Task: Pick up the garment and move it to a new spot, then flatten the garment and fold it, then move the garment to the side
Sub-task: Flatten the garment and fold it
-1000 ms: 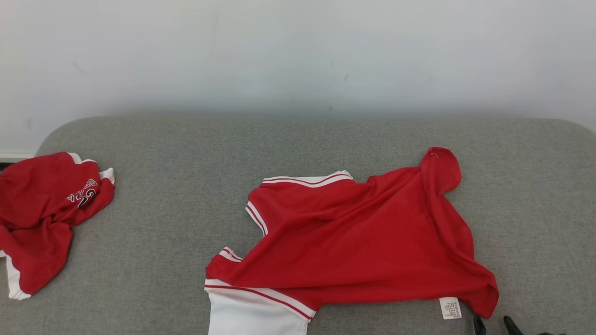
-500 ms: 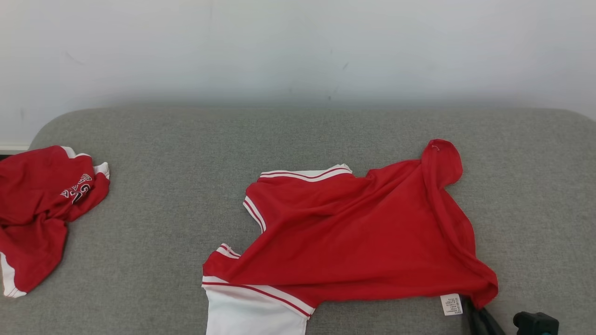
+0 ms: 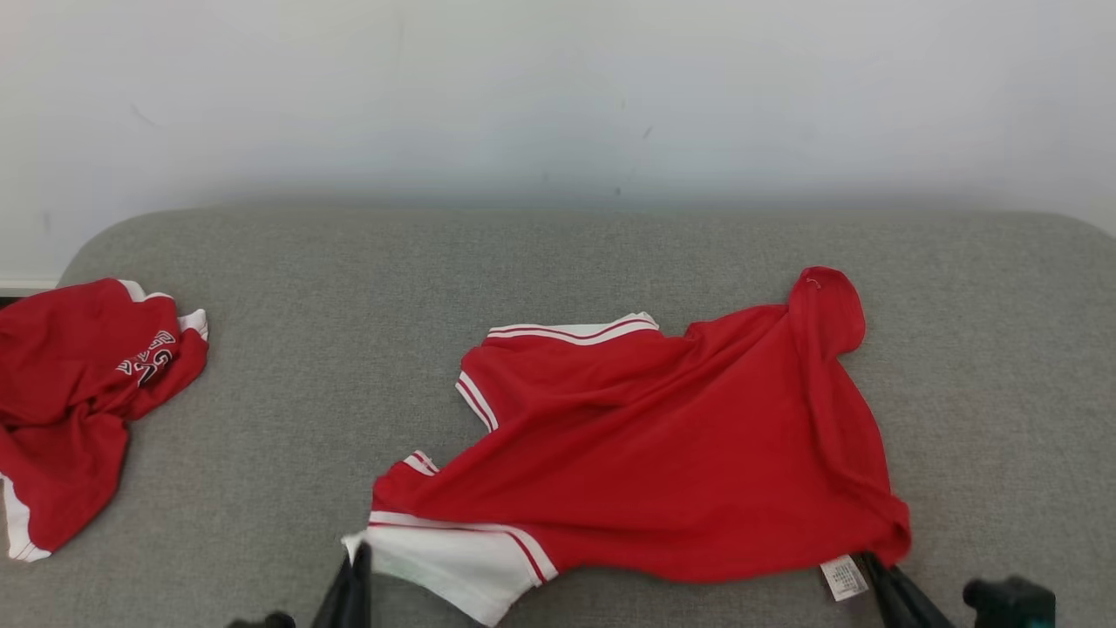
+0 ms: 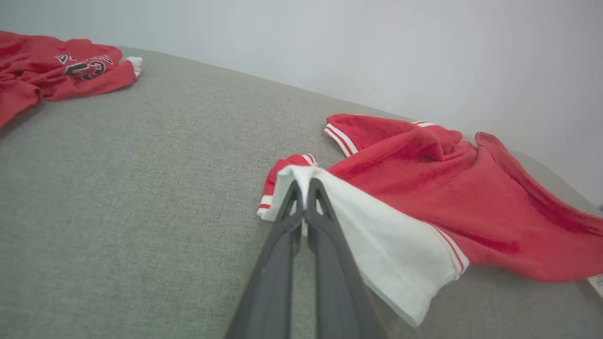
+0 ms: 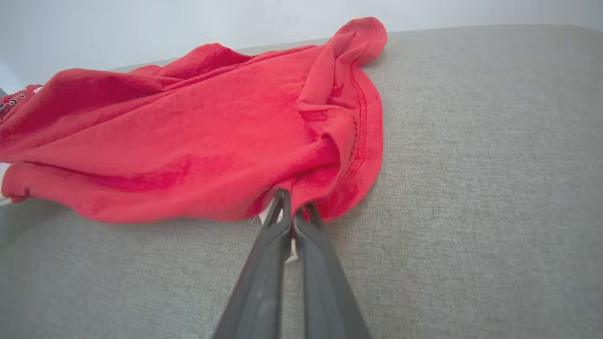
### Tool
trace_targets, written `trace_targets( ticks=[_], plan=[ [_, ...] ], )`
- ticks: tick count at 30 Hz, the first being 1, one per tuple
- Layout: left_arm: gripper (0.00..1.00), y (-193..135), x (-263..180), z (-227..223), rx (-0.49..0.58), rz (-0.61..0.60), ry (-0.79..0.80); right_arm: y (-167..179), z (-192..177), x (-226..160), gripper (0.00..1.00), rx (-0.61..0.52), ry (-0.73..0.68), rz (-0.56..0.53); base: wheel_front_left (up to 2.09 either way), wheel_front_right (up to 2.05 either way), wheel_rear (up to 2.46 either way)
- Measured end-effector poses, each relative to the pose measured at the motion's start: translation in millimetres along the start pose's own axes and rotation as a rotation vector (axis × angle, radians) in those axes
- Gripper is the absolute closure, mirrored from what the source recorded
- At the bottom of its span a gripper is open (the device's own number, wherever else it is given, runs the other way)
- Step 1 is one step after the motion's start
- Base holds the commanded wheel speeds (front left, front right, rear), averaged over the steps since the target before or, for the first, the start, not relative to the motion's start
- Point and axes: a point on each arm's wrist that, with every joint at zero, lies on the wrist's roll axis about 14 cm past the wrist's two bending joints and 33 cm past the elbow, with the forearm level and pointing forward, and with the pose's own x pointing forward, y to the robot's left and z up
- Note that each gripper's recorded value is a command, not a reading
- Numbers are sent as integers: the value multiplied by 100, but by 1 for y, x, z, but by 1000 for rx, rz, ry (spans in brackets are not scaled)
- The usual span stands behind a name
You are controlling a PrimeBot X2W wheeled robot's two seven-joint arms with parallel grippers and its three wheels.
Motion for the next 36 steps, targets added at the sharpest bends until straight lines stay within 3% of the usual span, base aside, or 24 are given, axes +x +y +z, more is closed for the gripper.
trace_targets(
  ticks=[8, 13, 25, 28, 31, 36],
  plan=[
    [100, -37, 63, 102, 157, -177, -236, 32, 97, 31, 100, -57, -130, 174, 0, 0, 0],
    [100, -85, 128, 201, 273, -333, -364, 28, 179, 72, 100, -41, -194, 211, 0, 0, 0],
    [100, -123, 247, 394, 324, -323, -606, 22, 395, 178, 100, 158, -463, 252, 0, 0, 0],
    [100, -133, 267, 420, 298, -321, -674, 22, 418, 203, 100, 171, -487, 235, 0, 0, 0],
    [100, -142, 292, 417, 344, -318, -678, 15, 433, 224, 100, 192, -508, 206, 0, 0, 0],
    [100, -138, 318, 415, 298, -308, -695, 1, 441, 247, 100, 221, -522, 165, 0, 0, 0]
  ],
)
